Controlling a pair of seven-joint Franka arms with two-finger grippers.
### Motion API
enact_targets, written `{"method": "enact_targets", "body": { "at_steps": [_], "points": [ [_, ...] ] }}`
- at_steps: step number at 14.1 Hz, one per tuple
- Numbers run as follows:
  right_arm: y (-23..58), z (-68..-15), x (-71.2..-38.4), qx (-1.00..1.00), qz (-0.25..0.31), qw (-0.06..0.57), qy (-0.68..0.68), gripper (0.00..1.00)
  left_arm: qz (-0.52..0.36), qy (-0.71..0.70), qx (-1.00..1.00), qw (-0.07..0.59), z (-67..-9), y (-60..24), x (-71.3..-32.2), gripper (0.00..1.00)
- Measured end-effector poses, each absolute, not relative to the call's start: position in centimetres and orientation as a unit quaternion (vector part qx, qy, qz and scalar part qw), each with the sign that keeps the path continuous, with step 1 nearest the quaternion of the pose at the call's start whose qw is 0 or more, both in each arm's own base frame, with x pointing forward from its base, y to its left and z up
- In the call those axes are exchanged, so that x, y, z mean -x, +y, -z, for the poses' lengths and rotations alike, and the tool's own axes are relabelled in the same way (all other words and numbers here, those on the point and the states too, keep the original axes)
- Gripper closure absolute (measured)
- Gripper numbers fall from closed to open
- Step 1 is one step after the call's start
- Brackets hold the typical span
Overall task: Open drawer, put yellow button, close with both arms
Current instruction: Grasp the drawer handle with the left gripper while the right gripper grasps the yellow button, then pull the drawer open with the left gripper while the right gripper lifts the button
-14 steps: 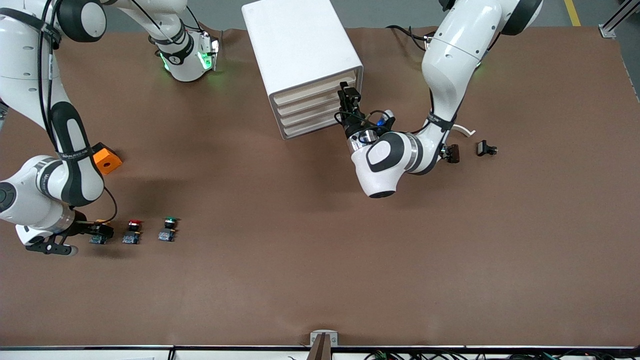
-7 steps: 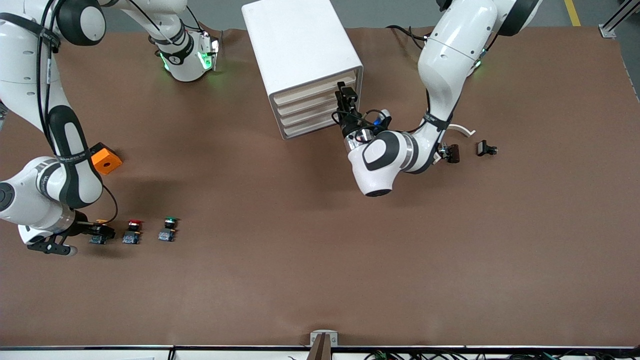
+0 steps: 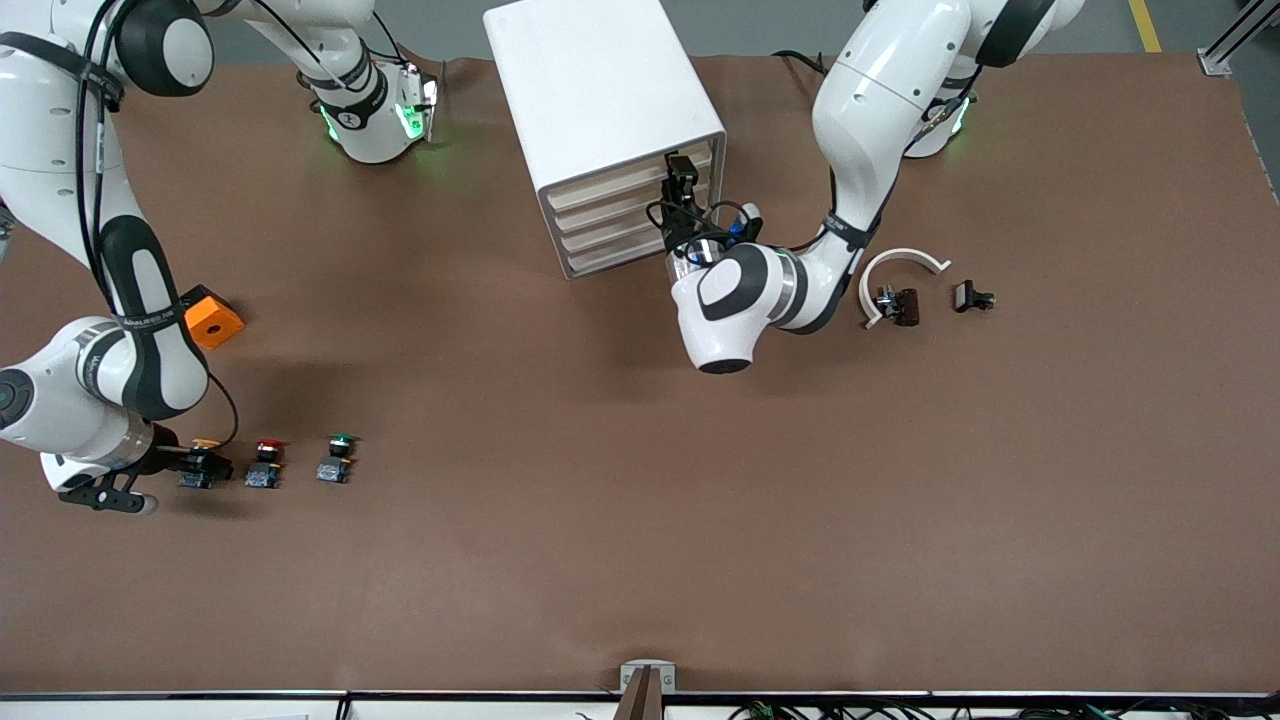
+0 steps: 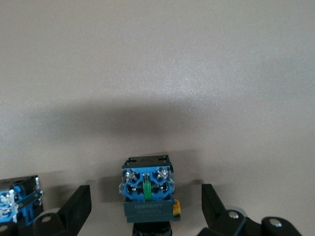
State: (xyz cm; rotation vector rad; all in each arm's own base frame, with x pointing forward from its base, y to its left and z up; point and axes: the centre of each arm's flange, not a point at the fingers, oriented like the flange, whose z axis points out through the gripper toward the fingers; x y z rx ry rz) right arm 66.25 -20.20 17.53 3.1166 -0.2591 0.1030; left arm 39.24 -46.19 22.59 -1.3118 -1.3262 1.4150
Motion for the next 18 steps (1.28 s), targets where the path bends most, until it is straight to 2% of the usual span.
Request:
{"method": "enact_targets", "body": {
  "at_steps": [1, 2, 3, 6, 10, 18],
  "points": [
    [-20.2, -17.8, -66.4, -0.996, -0.036, 0.007, -0.083, 0.05, -0.556, -0.521, 0.517, 0.391, -22.6, -46.3, -39.1, 0.64],
    [-20.3, -18.1, -66.7, -0.996, -0.040, 0.007, -0.082, 0.14, -0.556, -0.521, 0.517, 0.391, -22.6, -46.4, -39.0, 0.70],
    [-20.3, -18.5, -67.0, -0.996, -0.044, 0.008, -0.082, 0.27, -0.556, -0.521, 0.517, 0.391, -22.6, -46.3, -39.1, 0.81],
    [-20.4, -18.9, -67.3, -0.995, -0.049, 0.009, -0.082, 0.59, -0.557, -0.525, 0.512, 0.391, -22.6, -46.0, -39.5, 0.89],
    [-20.4, -18.9, -67.3, -0.995, -0.050, 0.009, -0.082, 0.59, -0.558, -0.535, 0.501, 0.390, -22.6, -45.2, -40.4, 0.89],
    [-20.0, -19.4, -67.8, -0.996, -0.050, 0.007, -0.079, 0.59, -0.580, -0.566, 0.468, 0.353, -22.4, -40.2, -45.5, 0.86]
  ]
}}
